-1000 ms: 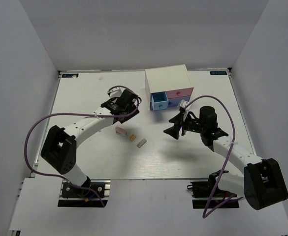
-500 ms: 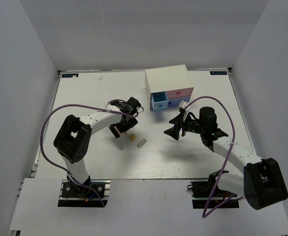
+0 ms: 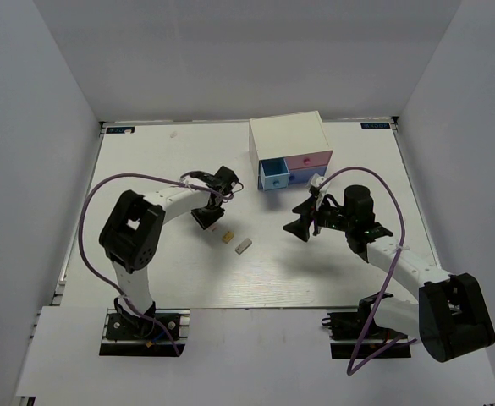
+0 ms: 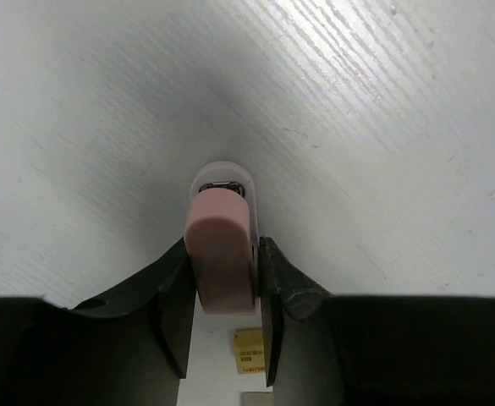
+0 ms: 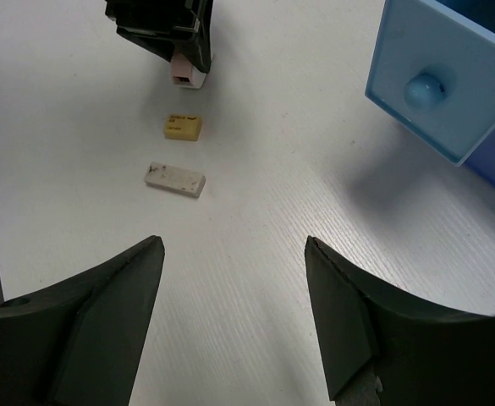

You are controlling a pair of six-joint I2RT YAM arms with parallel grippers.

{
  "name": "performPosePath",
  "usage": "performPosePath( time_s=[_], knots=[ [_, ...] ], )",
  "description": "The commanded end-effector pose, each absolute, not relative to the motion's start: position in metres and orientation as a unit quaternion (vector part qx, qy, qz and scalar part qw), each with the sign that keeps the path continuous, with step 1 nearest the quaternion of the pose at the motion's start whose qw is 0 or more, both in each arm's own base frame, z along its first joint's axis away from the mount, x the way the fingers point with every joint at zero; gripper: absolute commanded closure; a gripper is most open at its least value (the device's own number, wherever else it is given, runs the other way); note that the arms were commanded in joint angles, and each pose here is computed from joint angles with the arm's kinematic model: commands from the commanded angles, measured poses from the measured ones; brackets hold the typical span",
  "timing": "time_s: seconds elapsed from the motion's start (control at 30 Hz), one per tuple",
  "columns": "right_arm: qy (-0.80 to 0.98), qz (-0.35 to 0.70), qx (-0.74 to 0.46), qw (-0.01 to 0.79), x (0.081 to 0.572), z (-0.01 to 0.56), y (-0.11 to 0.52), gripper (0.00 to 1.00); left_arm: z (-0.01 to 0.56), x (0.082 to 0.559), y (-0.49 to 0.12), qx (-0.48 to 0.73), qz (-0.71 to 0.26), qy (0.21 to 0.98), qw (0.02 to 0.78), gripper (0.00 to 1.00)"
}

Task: Sort the stationery into containers
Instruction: Pick up the stationery from the center of the board, then place the stationery in the drawer.

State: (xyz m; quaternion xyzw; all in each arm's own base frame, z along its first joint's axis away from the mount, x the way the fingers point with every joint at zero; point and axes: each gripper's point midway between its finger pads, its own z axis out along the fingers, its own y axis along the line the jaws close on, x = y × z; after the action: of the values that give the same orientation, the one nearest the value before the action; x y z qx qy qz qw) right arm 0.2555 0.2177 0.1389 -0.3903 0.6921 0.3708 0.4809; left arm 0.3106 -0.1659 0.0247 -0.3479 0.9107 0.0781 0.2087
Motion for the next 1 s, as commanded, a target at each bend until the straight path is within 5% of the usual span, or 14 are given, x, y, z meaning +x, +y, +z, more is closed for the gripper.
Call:
performPosePath(
  time_s=[0.0, 0.2, 0.47, 0.73, 0.97],
  knots=[
    [0.683, 0.366, -0.394, 0.495, 0.257, 0.145, 0.217, 0.26, 0.069, 0.337, -0.176, -0.335, 0.034, 0.899, 0.278, 0.86],
    [0.681, 0.371, -0.398, 0.49, 0.254, 0.143, 0.217, 0.26, 0.14, 0.379, -0.232, -0.223, -0.125, 0.889, 0.379, 1.0],
    [0.673, 0.378, -0.406, 0.489, 0.251, 0.145, 0.219, 0.59, 0.222, 0.385, -0.295, -0.019, -0.256, 0.827, 0.5, 1.0],
    [0.673, 0.376, -0.409, 0.488, 0.249, 0.142, 0.218, 0.59, 0.265, 0.353, -0.355, 0.223, -0.376, 0.704, 0.56, 1.0],
    [0.672, 0.374, -0.408, 0.491, 0.247, 0.143, 0.216, 0.59, 0.287, 0.383, -0.365, 0.252, -0.358, 0.659, 0.612, 1.0]
  ],
)
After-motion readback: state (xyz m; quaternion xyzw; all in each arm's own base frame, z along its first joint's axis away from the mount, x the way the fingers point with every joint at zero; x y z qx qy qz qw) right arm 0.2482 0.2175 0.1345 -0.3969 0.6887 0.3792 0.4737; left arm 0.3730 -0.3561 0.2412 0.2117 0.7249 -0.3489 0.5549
